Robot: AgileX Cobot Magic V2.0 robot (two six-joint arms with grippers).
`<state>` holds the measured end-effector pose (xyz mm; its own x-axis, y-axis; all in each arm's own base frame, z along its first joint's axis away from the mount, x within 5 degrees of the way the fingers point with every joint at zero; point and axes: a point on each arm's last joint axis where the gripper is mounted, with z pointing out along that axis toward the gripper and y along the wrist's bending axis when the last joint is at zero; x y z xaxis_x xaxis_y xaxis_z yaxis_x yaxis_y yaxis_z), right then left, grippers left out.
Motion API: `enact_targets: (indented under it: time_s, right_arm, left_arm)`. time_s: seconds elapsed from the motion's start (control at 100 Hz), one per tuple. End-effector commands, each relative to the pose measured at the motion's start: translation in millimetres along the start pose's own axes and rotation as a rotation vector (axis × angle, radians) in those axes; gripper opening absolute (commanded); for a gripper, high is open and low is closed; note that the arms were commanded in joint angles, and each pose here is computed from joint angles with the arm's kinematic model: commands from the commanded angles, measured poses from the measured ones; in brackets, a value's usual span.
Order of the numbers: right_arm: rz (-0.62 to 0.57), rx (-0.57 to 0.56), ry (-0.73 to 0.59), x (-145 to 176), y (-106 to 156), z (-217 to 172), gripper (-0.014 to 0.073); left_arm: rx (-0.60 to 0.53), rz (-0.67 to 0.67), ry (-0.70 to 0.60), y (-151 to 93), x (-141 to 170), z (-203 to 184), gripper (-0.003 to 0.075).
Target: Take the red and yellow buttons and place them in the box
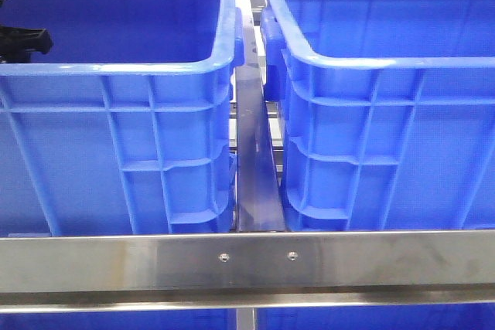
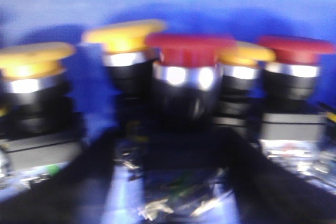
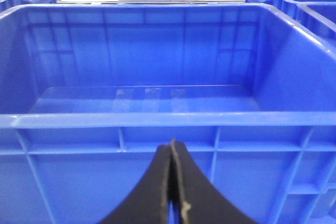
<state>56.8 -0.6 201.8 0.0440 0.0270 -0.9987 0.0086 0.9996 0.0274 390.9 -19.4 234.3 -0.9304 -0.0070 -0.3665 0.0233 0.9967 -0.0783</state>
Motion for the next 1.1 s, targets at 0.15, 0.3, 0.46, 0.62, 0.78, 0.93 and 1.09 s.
enact_targets:
  time_s: [0.15, 0.3, 0.46, 0.62, 0.78, 0.93, 1.09]
  right_arm:
    - [-0.005, -0.004, -0.114, -13.6, 0.5, -3.0, -0.0069]
    - [-0.005, -0.004, -0.114, -13.6, 0.5, -3.0, -0.0069]
    - [-0.005, -0.004, -0.114, -13.6, 0.5, -3.0, -0.0069]
    - [-0.005, -0.004, -0.114, -13.6, 0.5, -3.0, -0.0069]
    - [-0.005, -0.004, -0.114, -13.6, 0.5, -3.0, -0.0069]
    - [-0.005, -0.004, -0.114, -13.6, 0.5, -3.0, -0.0069]
    - [-0.005, -0.004, -0.114, -13.6, 0.5, -3.0, -0.0069]
  left_arm:
    - [0.023, -0.007, -0.125, -5.9, -12.2, -27.6, 0.0133]
    - [0.025, -0.004, -0.166, -7.0, -12.4, -44.2, 0.0133]
    - [0.035, 0.022, -0.248, -11.3, -10.2, -79.3, 0.0133]
    - [0.101, 0.147, -0.313, -30.3, -1.1, -116.5, 0.0133]
    - [0.199, 0.270, -0.369, -56.1, 10.8, -146.3, 0.0133]
    - [0.369, 0.416, -0.387, -88.4, 23.9, -163.0, 0.0133]
    - [0.590, 0.539, -0.401, -127.1, 36.9, -173.3, 0.0133]
